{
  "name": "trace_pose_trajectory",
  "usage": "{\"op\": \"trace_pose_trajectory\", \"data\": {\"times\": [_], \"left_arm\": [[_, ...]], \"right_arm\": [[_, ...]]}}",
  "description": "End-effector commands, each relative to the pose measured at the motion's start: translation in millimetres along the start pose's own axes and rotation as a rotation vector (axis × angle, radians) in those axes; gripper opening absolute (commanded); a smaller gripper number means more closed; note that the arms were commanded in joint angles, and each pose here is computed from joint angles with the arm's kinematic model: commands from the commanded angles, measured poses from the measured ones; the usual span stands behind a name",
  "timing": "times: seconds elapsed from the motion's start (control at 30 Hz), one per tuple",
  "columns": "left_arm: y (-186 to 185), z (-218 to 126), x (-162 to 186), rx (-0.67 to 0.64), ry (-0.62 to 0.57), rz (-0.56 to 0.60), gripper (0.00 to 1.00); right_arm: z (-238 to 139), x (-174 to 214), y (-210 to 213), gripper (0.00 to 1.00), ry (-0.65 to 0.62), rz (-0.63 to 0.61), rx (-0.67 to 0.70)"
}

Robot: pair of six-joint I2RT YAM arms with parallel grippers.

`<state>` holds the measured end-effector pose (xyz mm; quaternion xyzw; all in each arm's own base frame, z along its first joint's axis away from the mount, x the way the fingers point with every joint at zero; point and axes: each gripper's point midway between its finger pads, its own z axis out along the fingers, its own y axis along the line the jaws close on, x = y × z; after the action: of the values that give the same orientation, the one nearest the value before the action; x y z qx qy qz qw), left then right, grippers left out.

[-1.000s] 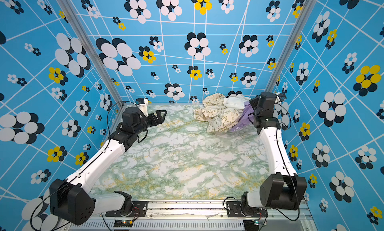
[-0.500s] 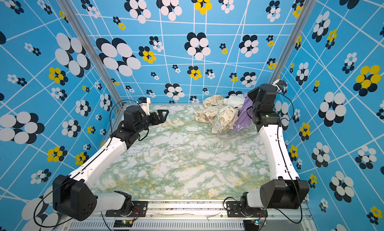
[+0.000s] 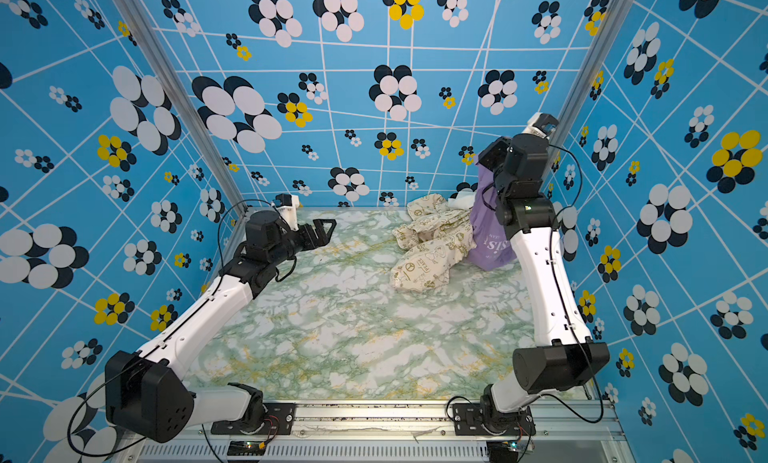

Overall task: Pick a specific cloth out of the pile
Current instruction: 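Lift the purple T-shirt up out of the pile with the right gripper, then lower the purple T-shirt onto the pile and open the right gripper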

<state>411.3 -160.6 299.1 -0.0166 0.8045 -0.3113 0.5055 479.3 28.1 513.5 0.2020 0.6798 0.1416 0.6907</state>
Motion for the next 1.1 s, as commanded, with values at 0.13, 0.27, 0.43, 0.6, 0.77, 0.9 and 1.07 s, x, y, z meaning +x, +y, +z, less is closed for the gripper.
{"op": "trace_pose_trajectory", "data": {"times": [0.13, 0.27, 0.43, 0.6, 0.77, 0.9, 1.07], "left_arm": [[-7.5, -8.0, -16.4, 0.042, -0.051, 0.017, 0.99], [-4.7, -7.4, -17.7, 0.045, -0.059, 0.012, 0.99], [-1.2, -8.0, -19.2, 0.039, -0.066, 0.004, 0.99], [4.3, -8.7, -21.4, 0.029, -0.072, -0.002, 0.99], [8.2, -7.2, -22.3, 0.026, -0.072, -0.007, 0.99], [7.5, -5.6, -25.1, 0.046, -0.078, -0.013, 0.99], [6.7, -5.5, -25.1, 0.065, -0.076, -0.013, 0.99]], "right_arm": [[4.0, 66.8, 75.0, 0.00, 0.189, -0.203, -0.190], [10.7, 131.3, 84.1, 0.00, 0.358, -0.246, -0.219], [4.4, 213.1, 91.1, 0.00, 0.597, -0.372, -0.266], [-11.4, 276.6, 84.3, 0.30, 0.830, -0.470, -0.297], [-19.2, 280.3, 80.2, 0.82, 0.872, -0.548, -0.281], [-13.9, 247.4, 79.0, 0.94, 0.745, -0.539, -0.221], [-11.2, 218.7, 49.3, 0.95, 0.596, -0.480, -0.068]]}}
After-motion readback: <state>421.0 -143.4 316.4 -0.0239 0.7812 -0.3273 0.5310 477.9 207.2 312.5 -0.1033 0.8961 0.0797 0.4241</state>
